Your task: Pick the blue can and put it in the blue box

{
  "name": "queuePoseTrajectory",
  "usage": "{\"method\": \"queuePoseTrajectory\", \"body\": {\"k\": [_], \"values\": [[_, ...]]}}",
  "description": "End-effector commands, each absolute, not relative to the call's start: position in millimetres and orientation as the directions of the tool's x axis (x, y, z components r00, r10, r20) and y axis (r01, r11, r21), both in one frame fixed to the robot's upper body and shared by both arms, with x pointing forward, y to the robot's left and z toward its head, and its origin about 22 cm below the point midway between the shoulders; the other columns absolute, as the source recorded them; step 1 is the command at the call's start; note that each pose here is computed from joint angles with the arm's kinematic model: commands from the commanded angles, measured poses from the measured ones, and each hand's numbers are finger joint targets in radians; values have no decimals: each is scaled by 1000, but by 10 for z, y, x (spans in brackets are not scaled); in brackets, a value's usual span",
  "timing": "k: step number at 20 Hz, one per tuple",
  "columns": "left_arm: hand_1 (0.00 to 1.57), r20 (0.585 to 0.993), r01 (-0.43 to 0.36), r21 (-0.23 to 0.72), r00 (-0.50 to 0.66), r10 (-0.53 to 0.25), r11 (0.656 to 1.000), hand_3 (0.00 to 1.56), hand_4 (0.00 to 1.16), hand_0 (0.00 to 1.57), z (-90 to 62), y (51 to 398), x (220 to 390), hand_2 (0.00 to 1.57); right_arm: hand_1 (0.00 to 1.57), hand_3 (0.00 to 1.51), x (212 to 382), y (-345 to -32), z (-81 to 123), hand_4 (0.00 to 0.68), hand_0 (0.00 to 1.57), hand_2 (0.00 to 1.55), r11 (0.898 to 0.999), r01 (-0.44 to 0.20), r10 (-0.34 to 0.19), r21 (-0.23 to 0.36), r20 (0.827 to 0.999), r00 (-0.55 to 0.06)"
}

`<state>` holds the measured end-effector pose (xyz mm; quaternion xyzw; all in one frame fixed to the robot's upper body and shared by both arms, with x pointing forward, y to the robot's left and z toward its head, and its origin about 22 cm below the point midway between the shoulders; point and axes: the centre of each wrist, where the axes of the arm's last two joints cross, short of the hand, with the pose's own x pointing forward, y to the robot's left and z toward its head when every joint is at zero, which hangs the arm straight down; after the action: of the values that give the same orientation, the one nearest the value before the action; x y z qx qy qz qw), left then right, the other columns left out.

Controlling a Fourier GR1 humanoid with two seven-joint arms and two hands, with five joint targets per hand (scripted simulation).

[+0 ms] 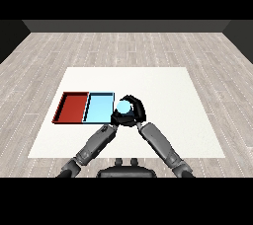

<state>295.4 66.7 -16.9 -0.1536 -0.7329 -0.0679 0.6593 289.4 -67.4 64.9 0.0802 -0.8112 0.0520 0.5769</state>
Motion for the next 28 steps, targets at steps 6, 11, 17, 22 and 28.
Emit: {"method": "queuePoseTrajectory", "body": {"k": [6, 11, 17, 22, 28], "values": [[1437, 960, 219, -261, -45, 277, 940, 1215, 625, 1437, -266, 582, 2845, 1407, 1455, 1387, 2743, -670, 639, 615, 1455, 1445, 972, -210, -172, 108, 932, -318], [1571, 962, 215, -249, -54, 266, 944, 1516, 935, 1571, -310, 602, 2869, 1571, 1456, 1398, 2742, -592, 525, 627, 1456, 1442, 973, -193, -182, 128, 936, -301], [1571, 949, 232, -230, -160, 271, 945, 1512, 1105, 1571, -263, 637, 3096, 1571, 1388, 1374, 2859, -794, 614, 528, 1388, 1417, 961, -231, -214, 151, 936, -281], [1571, 943, 197, -226, -203, 265, 954, 1535, 1122, 1571, -332, 628, 2995, 1571, 0, 0, 2872, -708, 626, 0, 0, 0, 962, -271, -124, 46, 952, -280], [1571, 941, 208, -243, -186, 282, 947, 1528, 1133, 1571, -368, 594, 2861, 1571, 0, 0, 2782, -959, 640, 0, 0, 0, 957, -286, -120, 45, 960, -251]]}}
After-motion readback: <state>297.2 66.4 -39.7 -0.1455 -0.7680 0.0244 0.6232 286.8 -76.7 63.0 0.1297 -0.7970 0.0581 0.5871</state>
